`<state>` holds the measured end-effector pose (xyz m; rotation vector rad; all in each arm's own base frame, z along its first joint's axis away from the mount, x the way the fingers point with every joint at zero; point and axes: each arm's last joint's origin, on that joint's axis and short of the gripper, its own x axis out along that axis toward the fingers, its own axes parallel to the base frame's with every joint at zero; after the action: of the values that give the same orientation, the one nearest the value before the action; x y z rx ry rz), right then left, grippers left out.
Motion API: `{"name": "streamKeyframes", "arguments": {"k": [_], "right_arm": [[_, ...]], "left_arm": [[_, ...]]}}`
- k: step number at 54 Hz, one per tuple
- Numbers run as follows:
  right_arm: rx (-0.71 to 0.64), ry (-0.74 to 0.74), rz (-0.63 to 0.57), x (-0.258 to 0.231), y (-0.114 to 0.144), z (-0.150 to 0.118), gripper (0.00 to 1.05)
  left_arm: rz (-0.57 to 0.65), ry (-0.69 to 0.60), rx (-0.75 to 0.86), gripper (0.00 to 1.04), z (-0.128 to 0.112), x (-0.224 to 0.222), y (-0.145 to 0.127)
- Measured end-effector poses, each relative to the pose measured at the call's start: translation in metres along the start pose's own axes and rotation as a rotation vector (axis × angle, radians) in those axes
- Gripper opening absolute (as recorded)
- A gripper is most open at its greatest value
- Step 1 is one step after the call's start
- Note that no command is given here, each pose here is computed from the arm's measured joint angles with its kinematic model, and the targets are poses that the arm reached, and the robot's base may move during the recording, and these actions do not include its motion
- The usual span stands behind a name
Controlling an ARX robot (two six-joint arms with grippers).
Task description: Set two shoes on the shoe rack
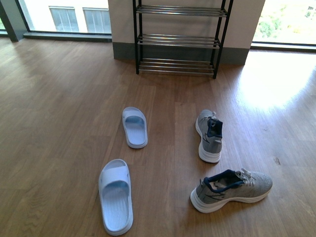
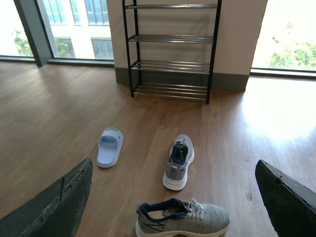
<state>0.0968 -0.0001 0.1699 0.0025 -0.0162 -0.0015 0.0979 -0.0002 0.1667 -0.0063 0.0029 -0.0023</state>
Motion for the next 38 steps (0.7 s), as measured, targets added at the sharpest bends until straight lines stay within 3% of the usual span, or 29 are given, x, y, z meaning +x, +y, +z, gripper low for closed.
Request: {"name": "streamKeyframes", "arguments": {"k": [38], "right_arm": [[0.000,0.001,0.004,0.0000,0.0001,-0.0001,0.96]], "left_arm": [[0.001,0.000,0.000,0.95,0.0000,0.0000,0.0000]]}}
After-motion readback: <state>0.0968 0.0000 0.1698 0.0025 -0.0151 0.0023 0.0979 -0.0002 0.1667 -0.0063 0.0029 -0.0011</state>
